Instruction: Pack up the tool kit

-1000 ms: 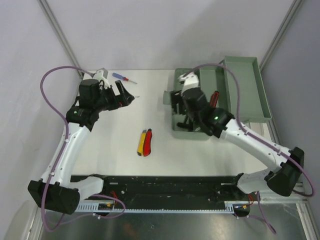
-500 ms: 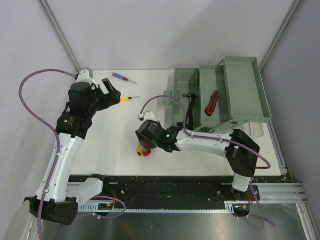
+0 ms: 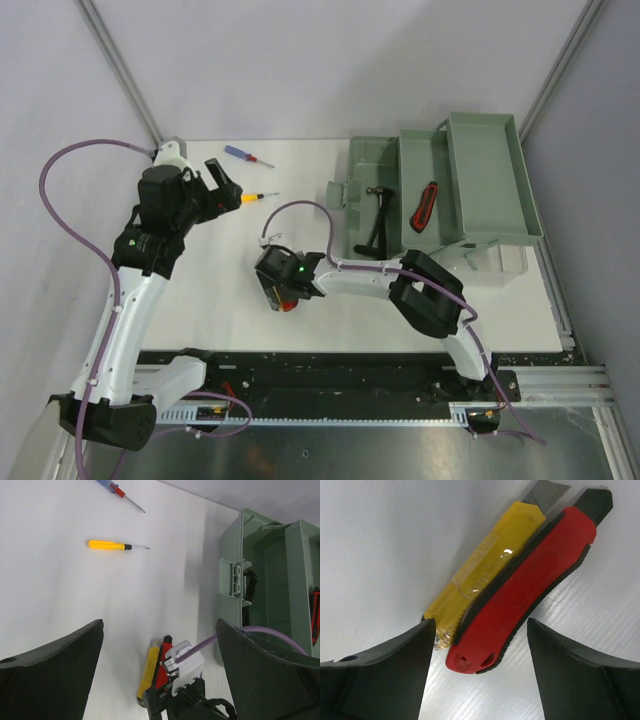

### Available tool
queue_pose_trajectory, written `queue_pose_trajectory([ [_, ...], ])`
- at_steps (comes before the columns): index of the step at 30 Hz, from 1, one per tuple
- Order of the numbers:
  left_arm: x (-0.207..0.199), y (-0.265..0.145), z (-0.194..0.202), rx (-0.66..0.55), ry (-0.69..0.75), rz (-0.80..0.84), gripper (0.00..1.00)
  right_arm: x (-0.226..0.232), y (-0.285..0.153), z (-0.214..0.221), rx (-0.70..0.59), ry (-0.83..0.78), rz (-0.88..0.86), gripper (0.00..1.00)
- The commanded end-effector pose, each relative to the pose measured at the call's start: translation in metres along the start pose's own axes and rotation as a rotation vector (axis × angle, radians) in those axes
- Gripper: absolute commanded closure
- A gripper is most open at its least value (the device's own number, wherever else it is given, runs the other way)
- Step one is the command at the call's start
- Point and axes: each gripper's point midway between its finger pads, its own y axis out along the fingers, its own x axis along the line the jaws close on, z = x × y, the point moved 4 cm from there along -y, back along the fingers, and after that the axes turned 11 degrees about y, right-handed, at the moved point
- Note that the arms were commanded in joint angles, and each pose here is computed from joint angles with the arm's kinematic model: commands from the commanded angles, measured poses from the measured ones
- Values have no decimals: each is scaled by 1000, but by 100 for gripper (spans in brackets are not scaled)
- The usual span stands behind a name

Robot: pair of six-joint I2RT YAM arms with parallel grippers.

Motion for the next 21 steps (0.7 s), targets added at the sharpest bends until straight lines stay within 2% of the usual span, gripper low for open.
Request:
queue_pose_trajectory([
  [1, 1, -2, -2, -15, 13, 10, 1, -15, 1, -1, -9, 21, 117, 22],
  [10, 1, 0, 0, -4, 16, 11, 1, -40, -18, 9, -31, -6, 135, 24],
  [21, 2, 3, 4, 9, 22, 8, 1, -39, -13, 5, -40, -22, 108, 27],
])
